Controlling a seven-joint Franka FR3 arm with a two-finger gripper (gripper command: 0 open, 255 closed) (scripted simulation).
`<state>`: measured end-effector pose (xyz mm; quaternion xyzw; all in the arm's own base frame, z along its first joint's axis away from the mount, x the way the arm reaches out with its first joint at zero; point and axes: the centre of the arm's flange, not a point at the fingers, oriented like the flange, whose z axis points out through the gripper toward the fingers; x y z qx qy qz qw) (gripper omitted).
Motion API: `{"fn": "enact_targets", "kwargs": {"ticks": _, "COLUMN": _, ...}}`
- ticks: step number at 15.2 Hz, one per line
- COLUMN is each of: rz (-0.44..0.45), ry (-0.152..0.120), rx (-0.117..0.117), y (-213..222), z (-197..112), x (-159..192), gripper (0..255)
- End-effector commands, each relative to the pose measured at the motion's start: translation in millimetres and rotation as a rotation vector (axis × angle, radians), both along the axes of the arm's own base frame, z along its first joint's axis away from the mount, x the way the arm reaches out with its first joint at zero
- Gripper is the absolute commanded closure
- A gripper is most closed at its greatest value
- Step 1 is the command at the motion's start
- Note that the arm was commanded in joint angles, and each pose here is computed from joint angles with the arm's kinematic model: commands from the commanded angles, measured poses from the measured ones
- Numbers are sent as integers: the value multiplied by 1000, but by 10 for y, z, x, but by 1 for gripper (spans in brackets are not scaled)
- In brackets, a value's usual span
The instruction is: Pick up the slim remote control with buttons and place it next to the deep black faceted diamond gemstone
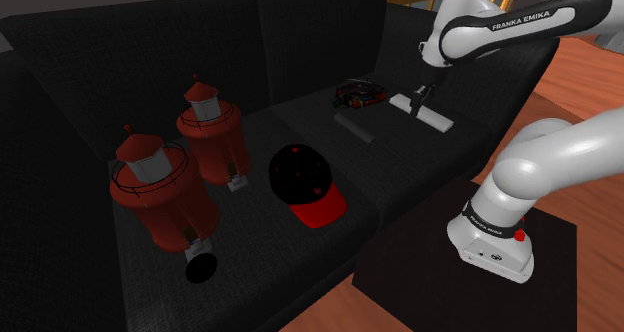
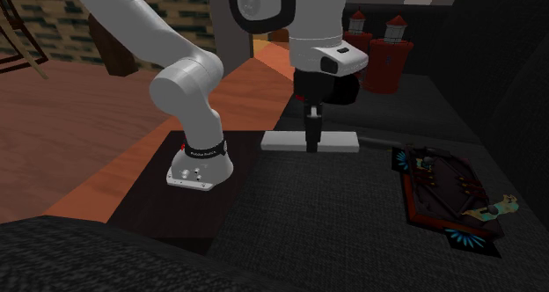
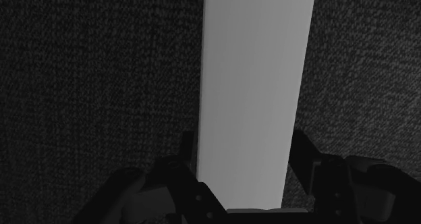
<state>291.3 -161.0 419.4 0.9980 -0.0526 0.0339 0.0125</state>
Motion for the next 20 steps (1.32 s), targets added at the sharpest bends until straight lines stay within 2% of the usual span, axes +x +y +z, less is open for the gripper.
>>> {"fn": "enact_targets", "kwargs": {"ticks": 1, "rz": 0, "ry": 0, "rx": 0, "y": 7, "z": 115, "x": 6, "gripper": 255}}
{"fn": "enact_targets", "kwargs": {"ticks": 6, "rz": 0, "ry": 0, "rx": 0, "y": 7, "z": 358, "x": 6, "gripper": 255}}
{"fn": "enact_targets", "kwargs": {"ticks": 20, "rz": 0, "ry": 0, "rx": 0, "y": 1816, "z": 362, "x": 383, "gripper": 255}}
